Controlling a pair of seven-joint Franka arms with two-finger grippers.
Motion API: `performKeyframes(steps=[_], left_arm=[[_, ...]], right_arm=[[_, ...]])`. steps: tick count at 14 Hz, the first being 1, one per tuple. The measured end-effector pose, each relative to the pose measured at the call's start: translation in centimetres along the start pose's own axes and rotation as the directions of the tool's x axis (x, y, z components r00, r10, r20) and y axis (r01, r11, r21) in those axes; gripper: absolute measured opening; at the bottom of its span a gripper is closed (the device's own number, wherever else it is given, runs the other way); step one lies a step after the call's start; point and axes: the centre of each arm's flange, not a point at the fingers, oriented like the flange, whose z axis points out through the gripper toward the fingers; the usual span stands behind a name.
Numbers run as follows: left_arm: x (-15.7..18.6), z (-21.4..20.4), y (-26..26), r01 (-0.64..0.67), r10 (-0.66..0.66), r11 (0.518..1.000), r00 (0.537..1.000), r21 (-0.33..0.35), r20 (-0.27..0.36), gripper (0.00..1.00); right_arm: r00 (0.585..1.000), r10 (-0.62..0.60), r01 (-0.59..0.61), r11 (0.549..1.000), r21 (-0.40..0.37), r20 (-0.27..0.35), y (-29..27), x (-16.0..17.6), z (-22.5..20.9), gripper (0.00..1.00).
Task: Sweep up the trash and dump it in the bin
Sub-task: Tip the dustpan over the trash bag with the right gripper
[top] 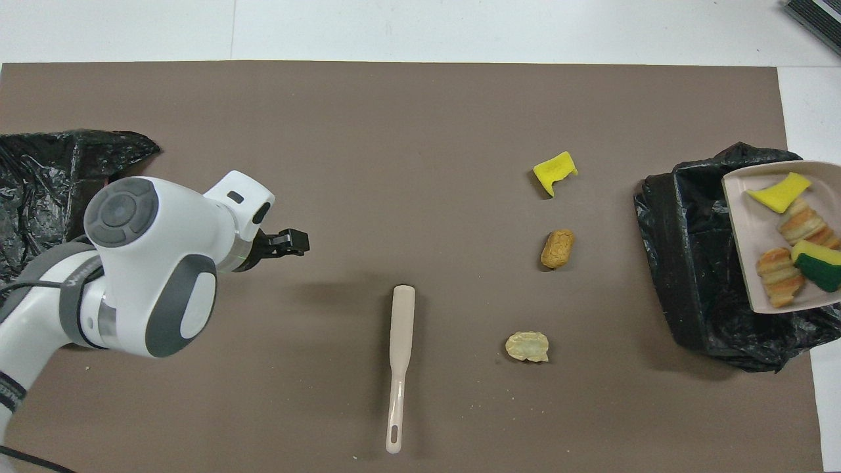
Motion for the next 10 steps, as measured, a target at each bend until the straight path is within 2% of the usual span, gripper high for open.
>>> performKeyframes(steps=[2,5,10], left_arm=[[0.8,-3.0,-2.5,-0.072,0.072,0.997,0.997,0.007,0.016,1.0],[1.0,-6.6,-4.3,-0.137,0.134,0.986,0.99,0.093,0.039,1.0],[-0.8,-12.3,-4.0,-0.174,0.164,0.978,0.982,0.113,0.094,1.0]], right_arm=[[0.997,0.033,-0.033,0.999,-0.002,0.069,-0.7,1.8,-0.6,0.31],[0.987,0.072,-0.071,0.997,-0.014,0.145,-1.7,3.6,-1.6,0.31],[0.957,-0.003,0.016,0.999,-0.04,0.289,-1.3,5.7,-4.5,0.31]])
